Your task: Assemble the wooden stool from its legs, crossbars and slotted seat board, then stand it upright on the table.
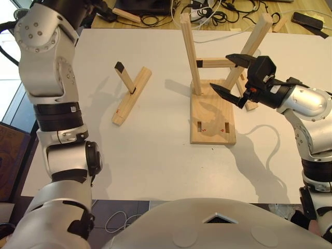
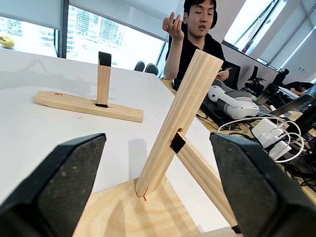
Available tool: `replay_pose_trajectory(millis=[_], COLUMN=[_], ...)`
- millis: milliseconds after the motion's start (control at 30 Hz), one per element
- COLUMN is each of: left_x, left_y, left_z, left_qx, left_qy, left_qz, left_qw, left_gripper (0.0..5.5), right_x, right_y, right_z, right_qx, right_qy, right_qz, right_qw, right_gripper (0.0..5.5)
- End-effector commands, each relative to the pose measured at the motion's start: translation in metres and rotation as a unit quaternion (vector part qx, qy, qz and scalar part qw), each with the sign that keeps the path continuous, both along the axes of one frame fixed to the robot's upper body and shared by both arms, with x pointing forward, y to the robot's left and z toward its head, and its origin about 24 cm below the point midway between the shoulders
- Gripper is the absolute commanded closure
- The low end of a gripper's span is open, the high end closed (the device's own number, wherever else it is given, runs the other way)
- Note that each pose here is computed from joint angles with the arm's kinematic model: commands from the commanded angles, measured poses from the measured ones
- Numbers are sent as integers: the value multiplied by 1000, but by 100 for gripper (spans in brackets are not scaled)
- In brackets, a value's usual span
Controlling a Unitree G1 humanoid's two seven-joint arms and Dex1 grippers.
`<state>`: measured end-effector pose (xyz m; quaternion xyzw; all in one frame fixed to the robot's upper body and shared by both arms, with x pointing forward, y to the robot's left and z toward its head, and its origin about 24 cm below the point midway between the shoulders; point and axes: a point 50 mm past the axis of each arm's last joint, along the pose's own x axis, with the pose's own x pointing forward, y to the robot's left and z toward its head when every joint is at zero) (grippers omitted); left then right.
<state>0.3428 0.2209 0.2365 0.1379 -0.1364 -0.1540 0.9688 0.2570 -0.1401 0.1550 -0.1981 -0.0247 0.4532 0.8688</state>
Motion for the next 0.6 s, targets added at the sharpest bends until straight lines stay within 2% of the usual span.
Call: replay_pose_trajectory(millis=[33,67,133,200,300,500,600], left_x=[2,-2,-10,-14,-1,15,13], left_y=[10,14,22,32,28,6,5], left_z=[-116,-148,-189,-203,-182,-87,-50], left_qx=[-22,-22,-25,-29,-44,-63,-73], left_qy=[163,200,248,261,218,79,32], left_qz=[45,65,104,134,120,53,55], left_qw=[985,977,963,956,967,993,995], left_gripper=[319,319,319,319,319,319,319], right_x=[1,2,3,4,3,3,3], right_y=[2,2,3,3,1,2,2], right_z=[1,2,3,5,4,2,3], right_qx=[-1,-1,-1,-2,-4,-2,-2], right_qy=[-5,-5,-6,-8,-8,-9,-11], right_qz=[3,4,7,11,7,2,2], right_qw=[1000,1000,1000,1000,1000,1000,1000], right_gripper=[161,161,161,161,161,161,161])
